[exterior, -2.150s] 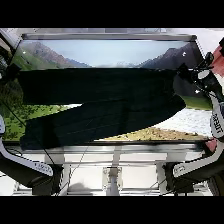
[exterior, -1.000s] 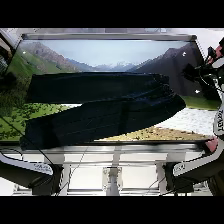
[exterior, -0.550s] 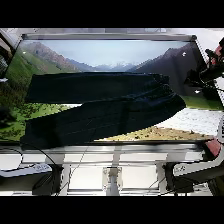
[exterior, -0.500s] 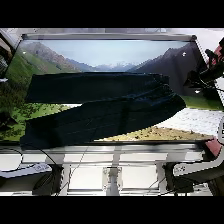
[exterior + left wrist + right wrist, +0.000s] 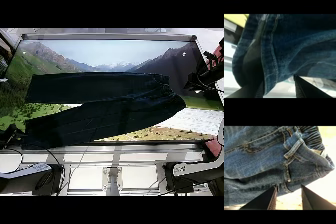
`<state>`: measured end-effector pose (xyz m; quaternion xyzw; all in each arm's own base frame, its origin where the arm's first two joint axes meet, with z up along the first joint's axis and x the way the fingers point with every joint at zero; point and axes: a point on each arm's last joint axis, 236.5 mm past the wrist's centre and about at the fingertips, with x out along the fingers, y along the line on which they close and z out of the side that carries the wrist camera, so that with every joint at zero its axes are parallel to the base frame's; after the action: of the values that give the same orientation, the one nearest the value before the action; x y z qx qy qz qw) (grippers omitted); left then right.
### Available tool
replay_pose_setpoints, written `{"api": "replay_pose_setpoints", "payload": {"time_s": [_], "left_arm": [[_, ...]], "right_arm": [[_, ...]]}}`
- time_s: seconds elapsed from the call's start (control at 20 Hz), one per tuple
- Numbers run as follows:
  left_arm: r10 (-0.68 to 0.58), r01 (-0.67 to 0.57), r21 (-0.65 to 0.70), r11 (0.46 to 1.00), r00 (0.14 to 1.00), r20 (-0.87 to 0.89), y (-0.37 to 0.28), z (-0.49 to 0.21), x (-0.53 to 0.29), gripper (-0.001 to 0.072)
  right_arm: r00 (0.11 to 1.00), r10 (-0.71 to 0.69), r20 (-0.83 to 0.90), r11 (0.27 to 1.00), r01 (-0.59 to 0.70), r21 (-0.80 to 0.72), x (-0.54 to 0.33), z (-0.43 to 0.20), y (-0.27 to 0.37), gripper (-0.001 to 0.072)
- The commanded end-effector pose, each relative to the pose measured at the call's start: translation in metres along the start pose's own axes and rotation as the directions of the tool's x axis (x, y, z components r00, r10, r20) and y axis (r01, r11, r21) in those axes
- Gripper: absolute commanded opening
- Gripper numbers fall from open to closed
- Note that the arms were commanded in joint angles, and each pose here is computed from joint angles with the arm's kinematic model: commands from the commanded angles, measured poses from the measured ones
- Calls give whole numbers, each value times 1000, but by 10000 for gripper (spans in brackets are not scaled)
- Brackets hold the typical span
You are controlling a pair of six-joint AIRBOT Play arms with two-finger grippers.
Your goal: Fold the clothes and pants, and hang the long-sleeved shirts on hangers.
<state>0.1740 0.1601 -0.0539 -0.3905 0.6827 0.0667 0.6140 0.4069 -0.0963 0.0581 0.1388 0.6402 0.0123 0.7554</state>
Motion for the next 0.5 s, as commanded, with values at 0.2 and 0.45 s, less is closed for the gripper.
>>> {"api": "replay_pose_setpoints", "payload": {"time_s": [0.2, 0.45], "left_arm": [[43, -46, -51, 998, 998, -55, 11, -13, 2, 217], [2, -9, 41, 999, 983, 186, -13, 45, -44, 31]], "right_arm": [[1000, 1, 9, 1000, -1, -5, 0, 2, 0, 331], [1000, 4, 21, 992, -2, -124, 1, 5, -3, 331]]}}
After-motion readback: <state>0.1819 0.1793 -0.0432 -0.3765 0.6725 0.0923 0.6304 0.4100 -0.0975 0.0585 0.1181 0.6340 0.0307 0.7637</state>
